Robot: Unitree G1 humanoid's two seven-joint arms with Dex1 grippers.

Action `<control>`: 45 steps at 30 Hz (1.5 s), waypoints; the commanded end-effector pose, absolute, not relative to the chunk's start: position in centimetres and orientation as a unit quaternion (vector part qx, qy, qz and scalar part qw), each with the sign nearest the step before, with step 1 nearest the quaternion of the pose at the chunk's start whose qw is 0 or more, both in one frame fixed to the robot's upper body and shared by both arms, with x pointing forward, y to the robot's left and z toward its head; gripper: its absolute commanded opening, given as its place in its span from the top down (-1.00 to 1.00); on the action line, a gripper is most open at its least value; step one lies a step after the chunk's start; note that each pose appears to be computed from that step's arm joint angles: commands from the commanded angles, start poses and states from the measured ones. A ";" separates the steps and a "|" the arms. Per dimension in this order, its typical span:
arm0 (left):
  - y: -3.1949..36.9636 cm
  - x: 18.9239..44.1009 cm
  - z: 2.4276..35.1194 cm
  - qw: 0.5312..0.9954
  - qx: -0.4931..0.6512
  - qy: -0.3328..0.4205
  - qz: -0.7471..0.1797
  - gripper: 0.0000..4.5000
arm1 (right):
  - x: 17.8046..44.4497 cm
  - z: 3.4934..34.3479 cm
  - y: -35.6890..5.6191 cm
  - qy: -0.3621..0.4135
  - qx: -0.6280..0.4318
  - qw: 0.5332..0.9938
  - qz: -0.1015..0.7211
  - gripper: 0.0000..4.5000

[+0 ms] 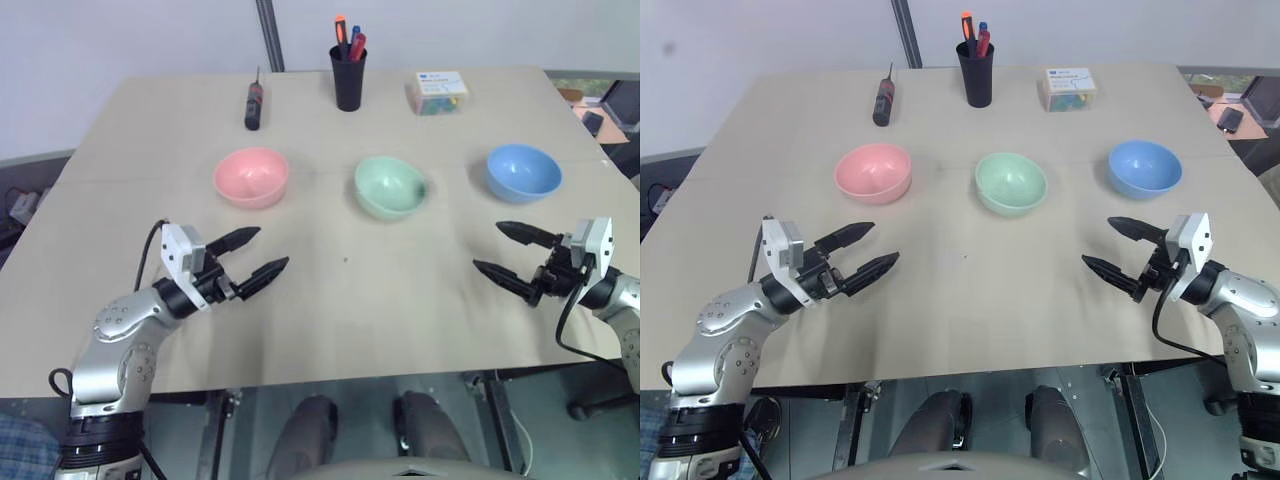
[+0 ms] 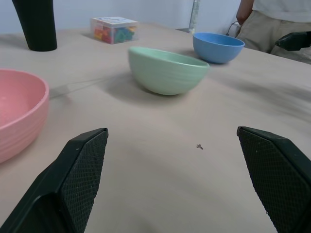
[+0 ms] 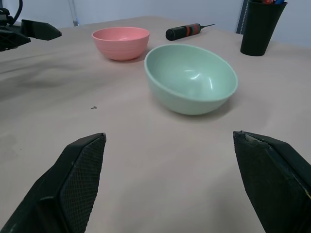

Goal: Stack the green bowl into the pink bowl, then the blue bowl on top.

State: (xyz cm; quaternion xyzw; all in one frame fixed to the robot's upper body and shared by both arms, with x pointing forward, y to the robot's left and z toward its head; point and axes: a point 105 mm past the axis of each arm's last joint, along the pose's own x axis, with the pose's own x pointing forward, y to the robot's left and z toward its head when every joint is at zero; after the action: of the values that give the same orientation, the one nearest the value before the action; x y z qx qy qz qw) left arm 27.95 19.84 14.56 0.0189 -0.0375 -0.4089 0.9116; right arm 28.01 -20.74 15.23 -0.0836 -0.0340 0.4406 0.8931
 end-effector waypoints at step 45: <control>21.9 41.9 16.7 0.882 0.355 0.064 -0.302 0.06 | 26.3 20.7 -15.0 -0.162 -0.098 0.857 0.480 -0.97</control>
State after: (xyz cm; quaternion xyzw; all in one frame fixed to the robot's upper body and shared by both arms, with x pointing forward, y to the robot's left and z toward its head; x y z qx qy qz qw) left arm 41.62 22.01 15.56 0.3424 0.0821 -0.2996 0.8867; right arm 26.85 -14.94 19.33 -0.0801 -0.1329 0.4813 0.8627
